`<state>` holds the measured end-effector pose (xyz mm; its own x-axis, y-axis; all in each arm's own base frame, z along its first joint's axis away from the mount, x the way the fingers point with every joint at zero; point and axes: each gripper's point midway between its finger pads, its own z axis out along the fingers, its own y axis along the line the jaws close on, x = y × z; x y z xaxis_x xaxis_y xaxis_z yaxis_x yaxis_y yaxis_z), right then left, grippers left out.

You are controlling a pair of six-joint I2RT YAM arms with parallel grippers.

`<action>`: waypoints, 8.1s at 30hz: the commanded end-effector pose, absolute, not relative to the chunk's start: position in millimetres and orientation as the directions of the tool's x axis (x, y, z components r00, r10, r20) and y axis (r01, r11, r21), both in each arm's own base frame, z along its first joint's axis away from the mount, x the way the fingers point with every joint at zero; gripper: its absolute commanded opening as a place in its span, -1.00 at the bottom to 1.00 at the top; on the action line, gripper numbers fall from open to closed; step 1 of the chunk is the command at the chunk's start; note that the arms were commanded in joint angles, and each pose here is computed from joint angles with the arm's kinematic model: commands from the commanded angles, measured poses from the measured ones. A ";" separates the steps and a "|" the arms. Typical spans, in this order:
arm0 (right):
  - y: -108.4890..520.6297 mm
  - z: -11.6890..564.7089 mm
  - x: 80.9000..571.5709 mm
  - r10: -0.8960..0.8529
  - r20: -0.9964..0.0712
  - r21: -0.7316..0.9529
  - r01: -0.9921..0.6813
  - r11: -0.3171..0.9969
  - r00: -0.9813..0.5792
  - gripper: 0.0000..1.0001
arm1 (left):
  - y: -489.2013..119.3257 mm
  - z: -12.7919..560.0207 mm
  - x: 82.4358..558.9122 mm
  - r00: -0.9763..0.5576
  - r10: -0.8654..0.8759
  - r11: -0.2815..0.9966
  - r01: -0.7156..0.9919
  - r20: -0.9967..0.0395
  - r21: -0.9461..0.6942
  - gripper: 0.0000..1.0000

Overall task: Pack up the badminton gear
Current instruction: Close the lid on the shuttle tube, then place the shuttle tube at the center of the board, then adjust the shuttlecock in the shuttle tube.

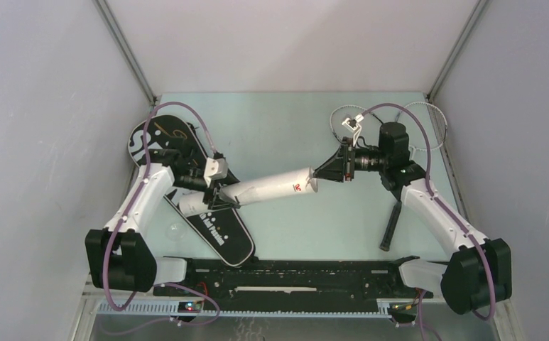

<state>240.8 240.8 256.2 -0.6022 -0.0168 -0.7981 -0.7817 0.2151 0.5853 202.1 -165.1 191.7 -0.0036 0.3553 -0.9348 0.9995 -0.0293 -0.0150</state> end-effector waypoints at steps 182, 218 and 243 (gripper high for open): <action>243.3 44.5 313.4 -0.850 -0.486 -0.148 -0.939 0.311 -0.205 -0.38 | -211.9 104.7 348.7 -0.795 0.109 0.597 0.533 -0.597 -0.600 0.83; 257.3 65.0 295.1 -0.855 -0.500 -0.134 -0.963 0.233 -0.137 -0.47 | 9.5 121.3 200.9 -0.634 0.615 0.769 0.613 -0.469 0.181 1.00; 263.1 75.0 270.6 -0.797 -0.583 0.046 -0.986 0.160 -0.157 -0.53 | 79.4 32.9 177.4 -0.656 0.731 0.682 0.690 -0.191 0.243 1.00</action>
